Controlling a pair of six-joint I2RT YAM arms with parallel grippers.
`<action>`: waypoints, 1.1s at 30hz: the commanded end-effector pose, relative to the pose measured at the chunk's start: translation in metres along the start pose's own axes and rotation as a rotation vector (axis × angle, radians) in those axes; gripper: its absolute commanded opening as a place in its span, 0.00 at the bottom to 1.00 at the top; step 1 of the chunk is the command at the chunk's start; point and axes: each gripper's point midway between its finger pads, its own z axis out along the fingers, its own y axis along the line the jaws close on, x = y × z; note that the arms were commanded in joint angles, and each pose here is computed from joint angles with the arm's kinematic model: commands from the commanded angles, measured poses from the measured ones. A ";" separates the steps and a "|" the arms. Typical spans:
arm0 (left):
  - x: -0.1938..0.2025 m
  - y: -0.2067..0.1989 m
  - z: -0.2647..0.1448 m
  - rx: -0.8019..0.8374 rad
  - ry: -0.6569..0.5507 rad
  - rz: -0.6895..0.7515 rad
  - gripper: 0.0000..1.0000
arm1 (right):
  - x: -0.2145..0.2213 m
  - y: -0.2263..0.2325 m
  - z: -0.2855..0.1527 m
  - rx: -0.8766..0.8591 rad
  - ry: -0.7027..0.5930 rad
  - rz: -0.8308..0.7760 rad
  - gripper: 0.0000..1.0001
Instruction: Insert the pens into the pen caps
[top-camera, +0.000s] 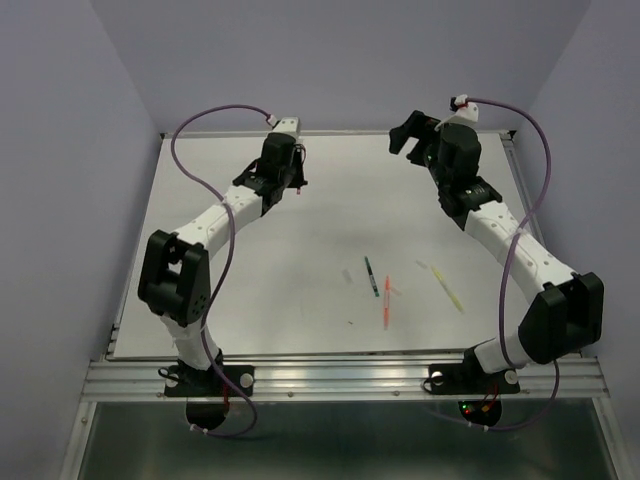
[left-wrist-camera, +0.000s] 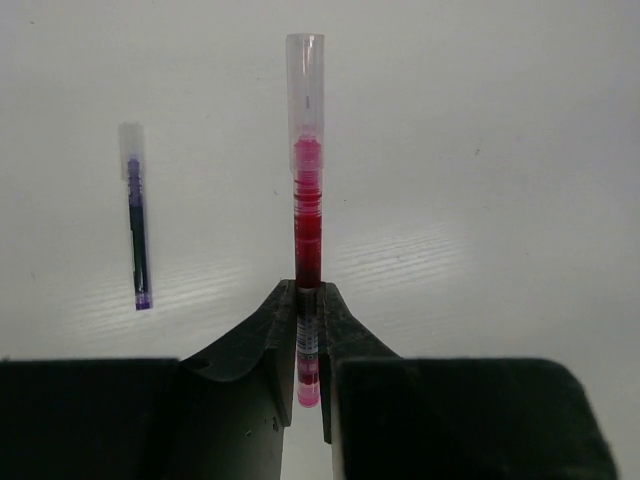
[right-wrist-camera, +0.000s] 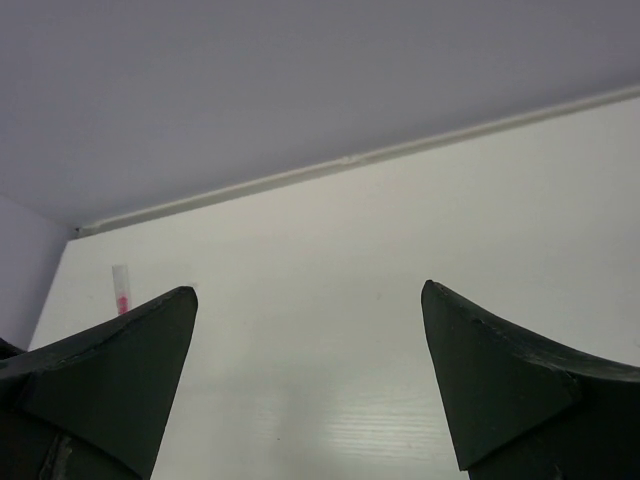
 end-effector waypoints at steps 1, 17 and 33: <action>0.022 0.023 0.029 -0.057 0.142 0.044 0.00 | -0.002 -0.032 -0.002 0.089 0.015 0.004 1.00; 0.058 0.088 0.086 -0.172 0.342 0.090 0.00 | 0.030 -0.060 0.015 0.114 0.147 0.011 1.00; 0.077 0.103 0.102 -0.234 0.413 0.083 0.04 | 0.033 -0.071 0.020 0.140 0.155 0.017 1.00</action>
